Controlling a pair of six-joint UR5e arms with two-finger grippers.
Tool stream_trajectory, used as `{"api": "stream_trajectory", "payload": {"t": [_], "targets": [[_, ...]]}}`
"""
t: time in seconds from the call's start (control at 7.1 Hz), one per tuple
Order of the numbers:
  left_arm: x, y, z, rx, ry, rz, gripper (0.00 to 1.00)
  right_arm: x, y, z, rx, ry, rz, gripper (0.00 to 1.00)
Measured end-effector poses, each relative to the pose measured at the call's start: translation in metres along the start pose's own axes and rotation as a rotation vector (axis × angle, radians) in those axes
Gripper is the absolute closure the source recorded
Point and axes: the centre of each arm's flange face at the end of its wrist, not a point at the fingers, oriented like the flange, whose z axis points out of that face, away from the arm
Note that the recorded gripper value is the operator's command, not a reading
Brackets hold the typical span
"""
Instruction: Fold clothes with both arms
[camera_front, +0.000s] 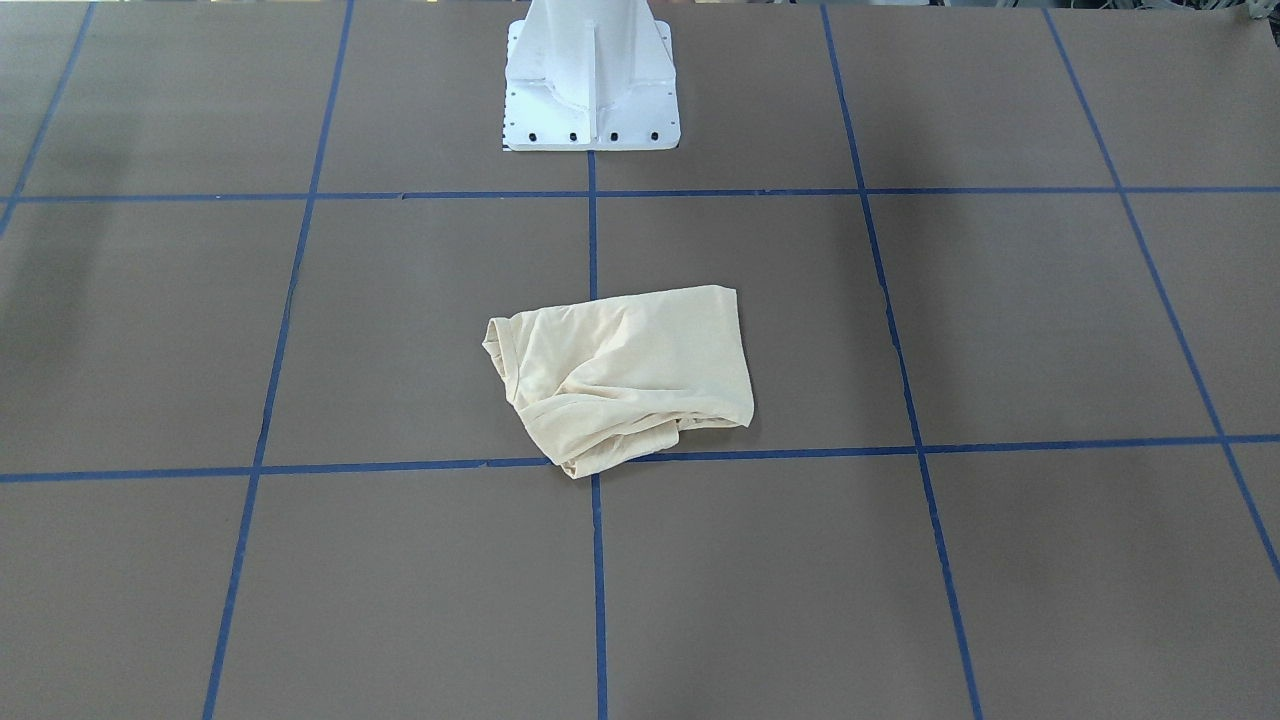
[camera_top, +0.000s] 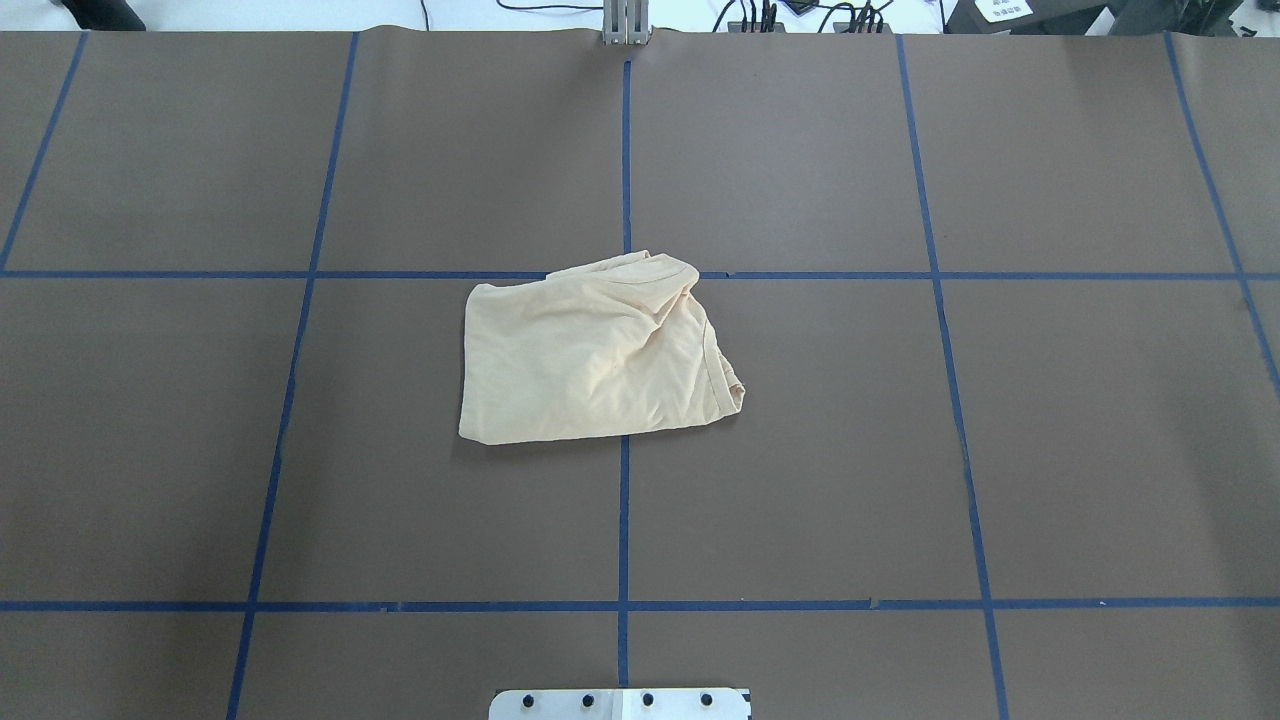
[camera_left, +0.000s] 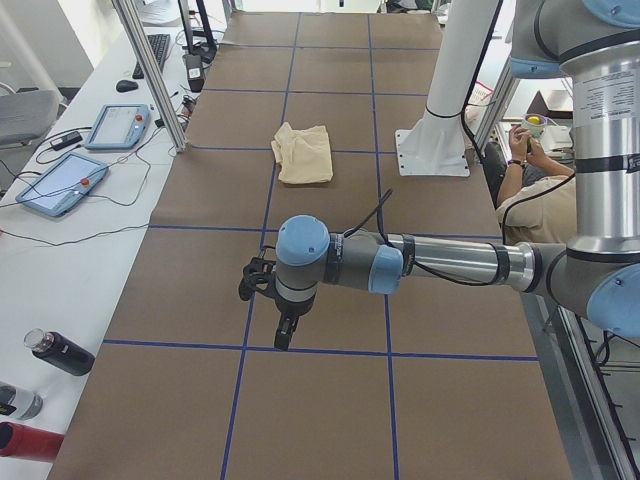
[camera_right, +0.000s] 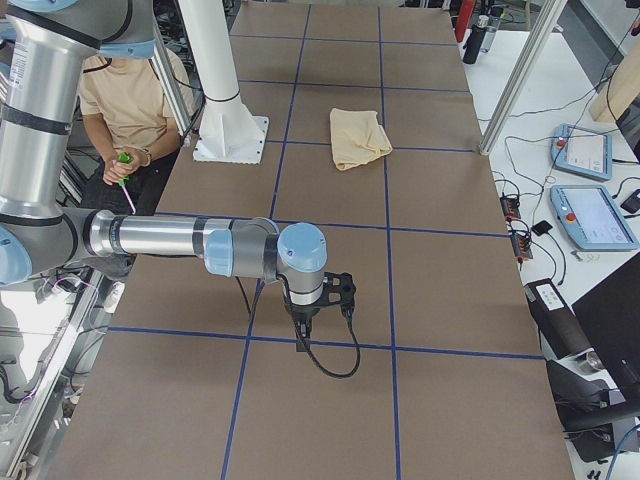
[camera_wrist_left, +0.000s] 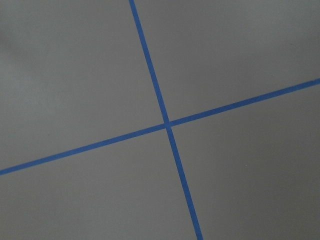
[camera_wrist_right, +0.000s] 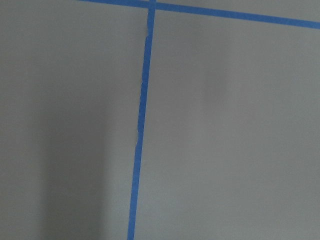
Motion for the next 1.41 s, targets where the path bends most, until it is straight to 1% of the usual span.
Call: {"api": "stream_trajectory", "payload": {"t": [0.14,0.28,0.42,0.85,1.41], "targets": [[0.000,0.007,0.002,-0.005,0.010,-0.008,0.00,-0.004,-0.009,-0.005,0.015,-0.002,0.019,0.00],[0.000,0.011,0.004,-0.008,0.027,-0.015,0.00,-0.011,-0.020,-0.010,0.028,-0.005,0.059,0.00],[0.000,0.012,0.006,-0.010,0.040,-0.018,0.00,-0.018,-0.030,-0.012,0.033,-0.007,0.085,0.00],[-0.001,0.011,0.011,-0.024,0.045,-0.028,0.00,-0.019,-0.033,-0.008,0.027,-0.011,0.102,0.00],[-0.002,0.013,0.012,-0.026,0.038,-0.024,0.00,-0.020,-0.035,-0.009,0.043,-0.005,0.089,0.00]]}}
